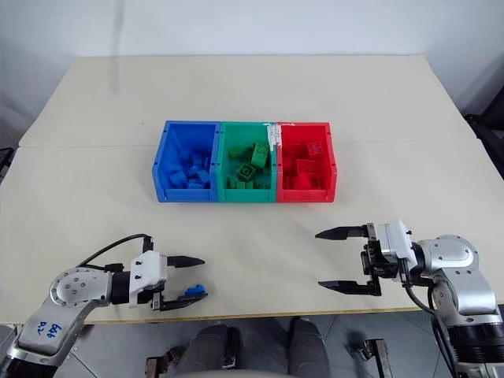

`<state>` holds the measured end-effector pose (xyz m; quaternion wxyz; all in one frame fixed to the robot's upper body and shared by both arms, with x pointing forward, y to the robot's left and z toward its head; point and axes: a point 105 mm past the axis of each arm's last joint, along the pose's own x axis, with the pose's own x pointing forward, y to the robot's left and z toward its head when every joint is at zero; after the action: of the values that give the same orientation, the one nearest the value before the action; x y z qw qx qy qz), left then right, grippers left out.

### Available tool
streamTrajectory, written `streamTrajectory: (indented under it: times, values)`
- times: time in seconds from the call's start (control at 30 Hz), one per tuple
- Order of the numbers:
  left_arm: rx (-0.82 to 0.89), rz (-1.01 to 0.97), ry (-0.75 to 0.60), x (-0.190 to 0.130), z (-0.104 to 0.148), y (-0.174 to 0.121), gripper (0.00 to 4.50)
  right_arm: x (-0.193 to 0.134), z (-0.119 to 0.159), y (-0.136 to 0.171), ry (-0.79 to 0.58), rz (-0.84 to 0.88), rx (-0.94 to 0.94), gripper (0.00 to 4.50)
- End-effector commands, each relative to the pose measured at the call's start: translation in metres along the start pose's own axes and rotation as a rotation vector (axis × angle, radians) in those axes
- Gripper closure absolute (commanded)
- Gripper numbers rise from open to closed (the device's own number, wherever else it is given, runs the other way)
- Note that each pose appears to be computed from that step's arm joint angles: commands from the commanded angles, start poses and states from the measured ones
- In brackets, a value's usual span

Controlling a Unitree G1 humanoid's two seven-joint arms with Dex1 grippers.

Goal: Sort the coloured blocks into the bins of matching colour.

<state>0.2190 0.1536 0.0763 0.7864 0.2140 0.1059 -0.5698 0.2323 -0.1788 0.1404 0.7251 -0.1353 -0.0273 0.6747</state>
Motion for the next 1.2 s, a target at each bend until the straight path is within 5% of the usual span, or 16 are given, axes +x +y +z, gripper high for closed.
streamTrajectory:
  times: [0.03, 0.27, 0.3, 0.5, 0.8, 1.03, 1.07, 1.2]
  values:
    - [0.007, -0.037, 0.053, -0.001, -0.012, -0.008, 2.13, -0.001, 0.011, -0.004, -0.009, -0.006, -0.063, 0.0]
    - [0.009, 0.019, 0.011, -0.003, -0.009, 0.005, 4.14, 0.001, 0.011, -0.008, -0.009, -0.01, -0.075, 0.0]
    - [0.009, 0.051, -0.066, -0.003, 0.005, 0.014, 4.15, 0.001, 0.011, -0.01, -0.01, -0.015, -0.079, 0.0]
    - [-0.023, 0.248, -0.392, -0.016, 0.07, 0.071, 4.15, 0.001, 0.013, -0.019, -0.014, -0.047, -0.1, 0.0]
    - [-0.008, 0.565, -0.37, -0.018, 0.106, 0.169, 4.15, -0.007, 0.029, -0.046, -0.098, -0.239, -0.113, 0.0]
    - [-0.04, 0.547, -0.332, -0.01, 0.106, 0.186, 4.15, -0.009, 0.037, -0.054, -0.149, -0.329, -0.113, 0.0]
    - [-0.025, 0.538, -0.335, -0.012, 0.107, 0.184, 3.43, -0.009, 0.038, -0.054, -0.159, -0.339, -0.113, 0.0]
    - [0.019, 0.532, -0.347, -0.027, 0.106, 0.177, 2.25, -0.009, 0.041, -0.054, -0.175, -0.35, -0.109, 0.0]
